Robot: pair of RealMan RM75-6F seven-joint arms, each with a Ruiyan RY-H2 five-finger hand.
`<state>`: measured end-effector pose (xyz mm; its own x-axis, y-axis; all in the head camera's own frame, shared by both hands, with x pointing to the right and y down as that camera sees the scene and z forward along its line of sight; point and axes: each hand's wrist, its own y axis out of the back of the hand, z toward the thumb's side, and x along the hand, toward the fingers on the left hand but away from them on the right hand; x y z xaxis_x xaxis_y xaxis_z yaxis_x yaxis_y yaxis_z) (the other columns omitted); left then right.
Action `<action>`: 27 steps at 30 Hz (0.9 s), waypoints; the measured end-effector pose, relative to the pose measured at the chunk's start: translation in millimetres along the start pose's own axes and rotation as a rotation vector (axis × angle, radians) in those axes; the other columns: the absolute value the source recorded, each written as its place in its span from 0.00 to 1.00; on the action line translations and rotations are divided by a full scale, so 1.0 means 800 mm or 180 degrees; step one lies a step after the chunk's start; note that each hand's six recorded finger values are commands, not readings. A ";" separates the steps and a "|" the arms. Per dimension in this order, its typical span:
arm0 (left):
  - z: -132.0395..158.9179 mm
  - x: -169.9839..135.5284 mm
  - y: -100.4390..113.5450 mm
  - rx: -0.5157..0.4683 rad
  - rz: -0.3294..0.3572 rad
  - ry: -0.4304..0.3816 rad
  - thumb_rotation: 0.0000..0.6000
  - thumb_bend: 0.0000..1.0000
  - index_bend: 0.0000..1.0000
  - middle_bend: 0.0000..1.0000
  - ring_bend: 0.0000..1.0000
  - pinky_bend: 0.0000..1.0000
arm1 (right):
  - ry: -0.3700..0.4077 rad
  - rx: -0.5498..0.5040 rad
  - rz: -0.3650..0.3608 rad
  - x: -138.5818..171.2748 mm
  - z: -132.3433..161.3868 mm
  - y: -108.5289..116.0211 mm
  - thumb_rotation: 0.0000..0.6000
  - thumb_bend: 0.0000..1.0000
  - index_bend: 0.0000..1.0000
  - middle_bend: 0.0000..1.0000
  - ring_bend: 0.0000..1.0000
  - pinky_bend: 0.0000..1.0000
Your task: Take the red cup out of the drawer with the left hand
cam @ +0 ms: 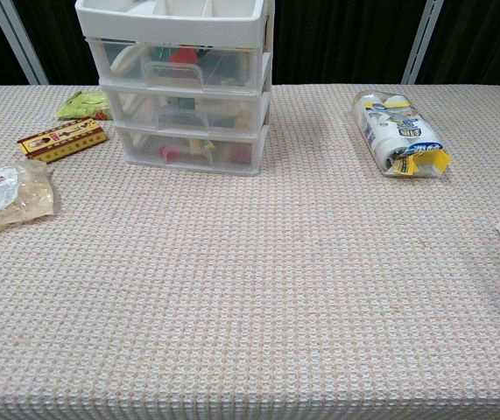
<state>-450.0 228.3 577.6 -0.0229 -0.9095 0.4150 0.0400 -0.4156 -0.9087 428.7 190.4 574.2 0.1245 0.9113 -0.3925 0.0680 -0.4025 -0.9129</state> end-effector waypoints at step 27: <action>0.150 0.083 -0.009 -0.1892 -0.0063 -0.0487 1.00 0.29 0.47 0.67 0.76 1.00 | 0.0218 -0.0120 -0.0386 0.000 0.005 0.045 1.00 0.03 0.00 0.13 0.00 0.06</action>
<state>-331.9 170.7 617.0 0.1275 -0.9102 0.3940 -0.5238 -0.3991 -0.7526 427.3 176.1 541.1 0.1803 0.9459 -0.2698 0.1236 -0.2939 -0.9478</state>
